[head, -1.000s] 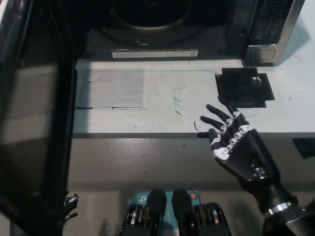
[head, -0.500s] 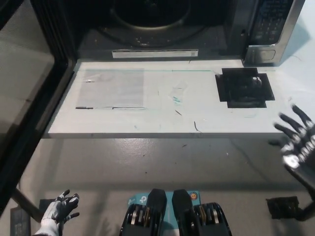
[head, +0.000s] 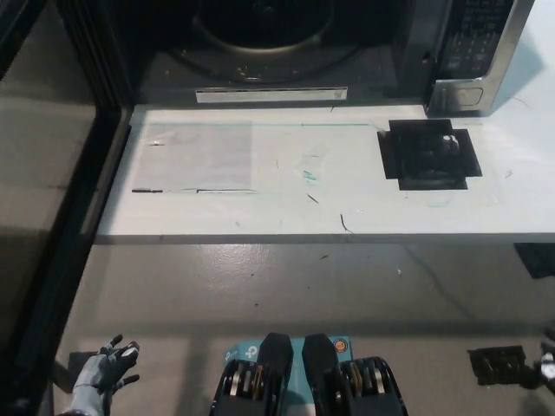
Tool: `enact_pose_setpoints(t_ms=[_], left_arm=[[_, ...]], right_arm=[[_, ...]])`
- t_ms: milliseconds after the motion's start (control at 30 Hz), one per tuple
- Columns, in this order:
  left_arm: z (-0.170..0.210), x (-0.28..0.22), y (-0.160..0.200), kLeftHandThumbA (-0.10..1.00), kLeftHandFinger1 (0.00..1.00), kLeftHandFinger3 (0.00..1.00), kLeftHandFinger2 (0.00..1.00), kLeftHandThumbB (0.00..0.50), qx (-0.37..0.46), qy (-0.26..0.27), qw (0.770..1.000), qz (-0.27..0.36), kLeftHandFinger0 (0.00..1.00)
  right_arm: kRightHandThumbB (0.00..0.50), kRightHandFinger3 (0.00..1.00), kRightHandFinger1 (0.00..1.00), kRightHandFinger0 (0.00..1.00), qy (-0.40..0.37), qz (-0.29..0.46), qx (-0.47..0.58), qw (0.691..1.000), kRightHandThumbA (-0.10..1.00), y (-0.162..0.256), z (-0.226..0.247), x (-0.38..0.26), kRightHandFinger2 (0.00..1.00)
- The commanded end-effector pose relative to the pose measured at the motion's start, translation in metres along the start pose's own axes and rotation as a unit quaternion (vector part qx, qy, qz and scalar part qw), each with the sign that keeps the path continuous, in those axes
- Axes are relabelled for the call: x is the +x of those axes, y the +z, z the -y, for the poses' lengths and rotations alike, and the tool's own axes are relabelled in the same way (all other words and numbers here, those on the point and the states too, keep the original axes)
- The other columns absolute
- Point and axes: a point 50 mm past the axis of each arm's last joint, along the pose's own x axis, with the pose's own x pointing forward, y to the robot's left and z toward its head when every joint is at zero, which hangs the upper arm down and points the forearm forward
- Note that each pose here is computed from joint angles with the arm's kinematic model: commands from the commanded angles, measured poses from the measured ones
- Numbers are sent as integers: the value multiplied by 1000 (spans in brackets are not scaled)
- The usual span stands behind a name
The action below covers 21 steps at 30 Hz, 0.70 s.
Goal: A microwave is kept infront of the robot with its door slightly ajar. The robot uses its right hand to push the door towards the left to open it.
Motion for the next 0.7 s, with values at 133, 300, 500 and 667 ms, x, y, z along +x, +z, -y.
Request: enact_pose_setpoints(t_ms=[133,300,500,667], left_arm=[[0,4,6,440,889,1000,999,79,1,2,1000,23,877],[0,3,1,428,889,1000,992,81,1,3,1000,22,948],[0,2,0,461,899,1000,999,91,1,3,1000,20,982],[0,4,1,438,887,1000,997,97,-8,5,1000,17,959]], right_arm=[[289,763,800,576,-94,27,39,994,258,-40,8,28,793],[309,738,752,546,-104,28,56,993,263,-41,1,31,757],[310,737,745,539,-98,49,61,992,269,-29,-10,36,756],[331,778,768,553,-92,55,63,992,320,-22,-16,35,787]])
